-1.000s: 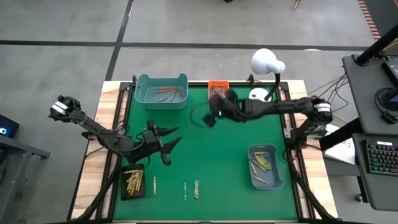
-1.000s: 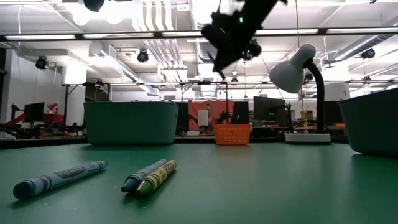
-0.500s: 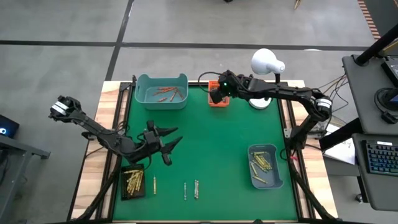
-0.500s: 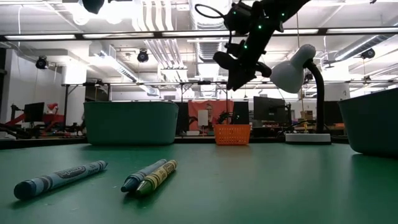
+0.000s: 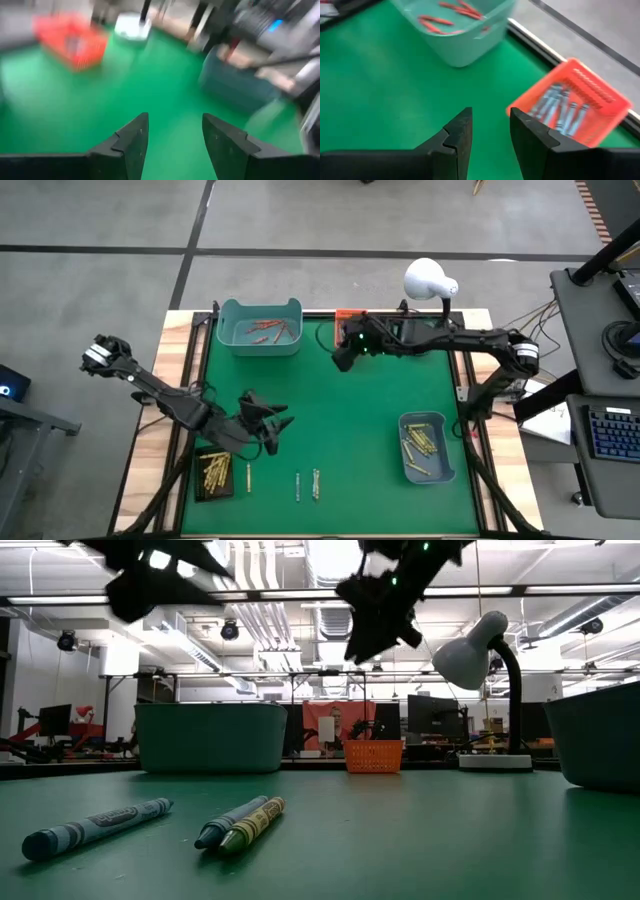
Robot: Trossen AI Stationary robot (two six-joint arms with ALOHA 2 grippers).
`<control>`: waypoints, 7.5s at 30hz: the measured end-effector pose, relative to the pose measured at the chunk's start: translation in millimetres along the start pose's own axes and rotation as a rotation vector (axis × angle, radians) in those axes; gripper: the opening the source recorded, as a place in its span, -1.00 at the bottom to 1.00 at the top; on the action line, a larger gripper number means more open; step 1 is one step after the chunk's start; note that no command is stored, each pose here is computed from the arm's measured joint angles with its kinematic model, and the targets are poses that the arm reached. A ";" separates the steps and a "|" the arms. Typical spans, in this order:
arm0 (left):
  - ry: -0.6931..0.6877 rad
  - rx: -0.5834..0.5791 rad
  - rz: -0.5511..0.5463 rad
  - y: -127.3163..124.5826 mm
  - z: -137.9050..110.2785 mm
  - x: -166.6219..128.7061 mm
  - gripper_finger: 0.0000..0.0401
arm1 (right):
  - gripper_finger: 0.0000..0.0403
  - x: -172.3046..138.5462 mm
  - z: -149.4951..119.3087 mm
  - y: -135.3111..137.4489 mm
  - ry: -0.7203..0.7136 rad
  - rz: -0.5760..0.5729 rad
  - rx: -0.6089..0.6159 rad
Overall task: Sort crayons
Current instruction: Put the blue crayon into the orange bin
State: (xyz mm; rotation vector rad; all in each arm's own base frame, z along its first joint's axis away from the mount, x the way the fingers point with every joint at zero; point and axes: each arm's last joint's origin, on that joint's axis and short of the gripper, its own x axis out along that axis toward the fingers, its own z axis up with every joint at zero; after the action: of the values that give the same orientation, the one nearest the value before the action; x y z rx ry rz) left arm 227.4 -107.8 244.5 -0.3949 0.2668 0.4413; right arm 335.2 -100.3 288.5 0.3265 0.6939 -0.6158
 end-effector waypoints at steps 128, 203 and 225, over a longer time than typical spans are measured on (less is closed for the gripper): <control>-0.221 0.518 -0.145 -68.8 49.4 -24.2 -1.00 | -0.50 -61.1 -90.7 147.8 -0.518 0.681 -0.412; -0.584 0.302 -0.134 -31.3 46.6 12.5 -0.15 | -0.93 -49.9 -52.6 117.6 -0.602 0.342 -0.365; -0.518 0.325 -0.016 -29.9 45.5 -2.3 -0.07 | -0.81 55.4 -34.1 -64.2 -0.065 -0.133 0.233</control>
State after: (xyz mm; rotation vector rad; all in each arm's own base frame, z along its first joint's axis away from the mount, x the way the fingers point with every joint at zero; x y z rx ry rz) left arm 246.7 -114.1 295.1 0.0418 -0.1688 0.4607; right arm 311.6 -157.1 220.9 0.4764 0.5855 -0.8329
